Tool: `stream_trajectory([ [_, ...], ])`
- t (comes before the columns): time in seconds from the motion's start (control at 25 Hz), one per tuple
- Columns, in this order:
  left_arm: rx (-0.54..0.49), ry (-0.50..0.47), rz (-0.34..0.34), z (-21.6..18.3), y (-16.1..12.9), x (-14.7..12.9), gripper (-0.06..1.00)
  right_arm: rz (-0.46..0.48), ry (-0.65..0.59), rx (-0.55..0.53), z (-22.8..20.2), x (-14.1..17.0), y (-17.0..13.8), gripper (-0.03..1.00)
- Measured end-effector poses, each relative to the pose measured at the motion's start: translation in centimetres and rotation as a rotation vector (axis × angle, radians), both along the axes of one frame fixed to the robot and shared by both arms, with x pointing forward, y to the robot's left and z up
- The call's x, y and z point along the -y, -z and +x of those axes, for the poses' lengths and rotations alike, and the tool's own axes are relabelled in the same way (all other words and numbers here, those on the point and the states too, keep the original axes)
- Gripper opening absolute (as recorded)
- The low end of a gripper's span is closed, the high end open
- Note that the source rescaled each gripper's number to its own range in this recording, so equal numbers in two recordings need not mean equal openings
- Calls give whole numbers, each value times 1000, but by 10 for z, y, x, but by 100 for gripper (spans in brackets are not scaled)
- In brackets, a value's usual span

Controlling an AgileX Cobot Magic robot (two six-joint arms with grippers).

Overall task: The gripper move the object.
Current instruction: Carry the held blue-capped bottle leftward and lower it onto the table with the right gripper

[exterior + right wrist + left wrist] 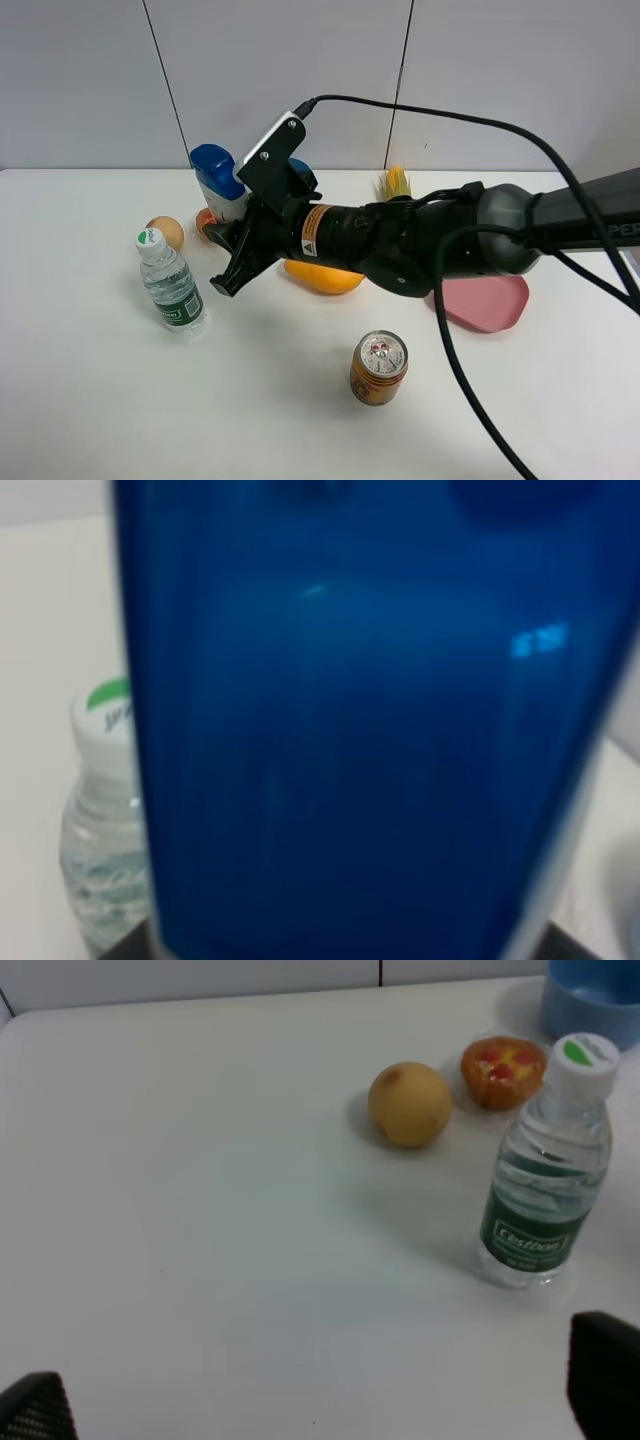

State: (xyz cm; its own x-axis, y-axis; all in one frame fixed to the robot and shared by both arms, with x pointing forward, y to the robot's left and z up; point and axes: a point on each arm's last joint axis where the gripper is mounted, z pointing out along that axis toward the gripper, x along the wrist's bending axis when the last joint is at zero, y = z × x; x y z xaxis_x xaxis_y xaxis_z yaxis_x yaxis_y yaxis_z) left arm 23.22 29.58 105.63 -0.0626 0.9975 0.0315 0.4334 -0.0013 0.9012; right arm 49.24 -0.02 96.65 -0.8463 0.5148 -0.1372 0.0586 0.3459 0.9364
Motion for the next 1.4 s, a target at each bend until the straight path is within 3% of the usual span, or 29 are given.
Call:
stream_trajectory([
  [0.56,0,0,1,0,0,0,100,-13,3,-82,5,-8,57,0],
  [0.8,0,0,1,0,0,0,100,-2,22,-102,7,-9,67,0],
  [1.04,0,0,0,0,0,0,100,-47,42,-143,13,-3,93,0],
  [1.4,0,0,0,0,0,0,100,-36,31,-111,17,-1,99,0],
])
